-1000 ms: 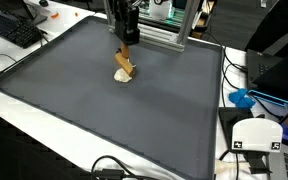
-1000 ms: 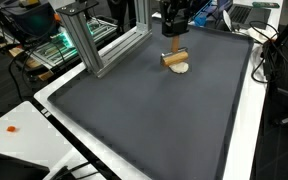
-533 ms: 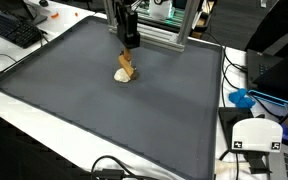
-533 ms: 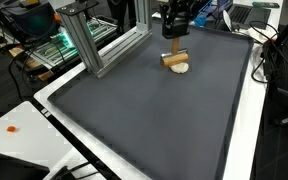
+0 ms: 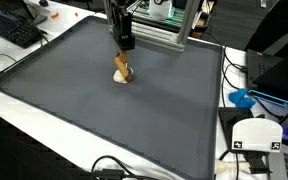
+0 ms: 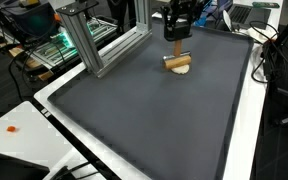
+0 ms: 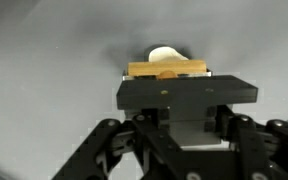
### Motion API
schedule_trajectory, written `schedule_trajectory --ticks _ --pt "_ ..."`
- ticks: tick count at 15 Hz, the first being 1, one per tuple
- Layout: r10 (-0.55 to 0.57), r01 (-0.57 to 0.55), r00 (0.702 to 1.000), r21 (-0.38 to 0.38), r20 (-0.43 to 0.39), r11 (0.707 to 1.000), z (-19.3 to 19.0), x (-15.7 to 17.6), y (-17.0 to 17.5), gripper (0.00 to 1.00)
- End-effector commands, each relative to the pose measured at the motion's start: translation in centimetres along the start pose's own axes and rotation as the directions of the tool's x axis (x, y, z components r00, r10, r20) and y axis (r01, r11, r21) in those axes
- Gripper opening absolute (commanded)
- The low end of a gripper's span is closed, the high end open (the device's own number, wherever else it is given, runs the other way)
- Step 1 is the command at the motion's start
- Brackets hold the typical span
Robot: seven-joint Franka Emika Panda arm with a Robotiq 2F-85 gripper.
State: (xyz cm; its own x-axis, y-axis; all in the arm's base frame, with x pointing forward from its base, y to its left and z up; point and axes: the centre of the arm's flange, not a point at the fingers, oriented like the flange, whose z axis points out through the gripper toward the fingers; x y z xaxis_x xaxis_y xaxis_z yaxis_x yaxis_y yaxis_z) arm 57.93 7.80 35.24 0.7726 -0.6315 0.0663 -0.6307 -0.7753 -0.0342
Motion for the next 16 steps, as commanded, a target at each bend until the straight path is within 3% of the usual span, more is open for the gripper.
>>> schedule_trajectory --ticks 1,8,16 --pt "0.029 -0.03 0.998 -0.001 -0.05 1.0 1.4 0.7 -0.2 0.35" --pt "0.069 -0.069 0.995 0.004 -0.077 0.998 1.7 1.1 -0.3 0.35" --pt "0.01 -0.009 0.999 -0.018 0.033 1.0 1.5 -0.5 -0.8 0.35"
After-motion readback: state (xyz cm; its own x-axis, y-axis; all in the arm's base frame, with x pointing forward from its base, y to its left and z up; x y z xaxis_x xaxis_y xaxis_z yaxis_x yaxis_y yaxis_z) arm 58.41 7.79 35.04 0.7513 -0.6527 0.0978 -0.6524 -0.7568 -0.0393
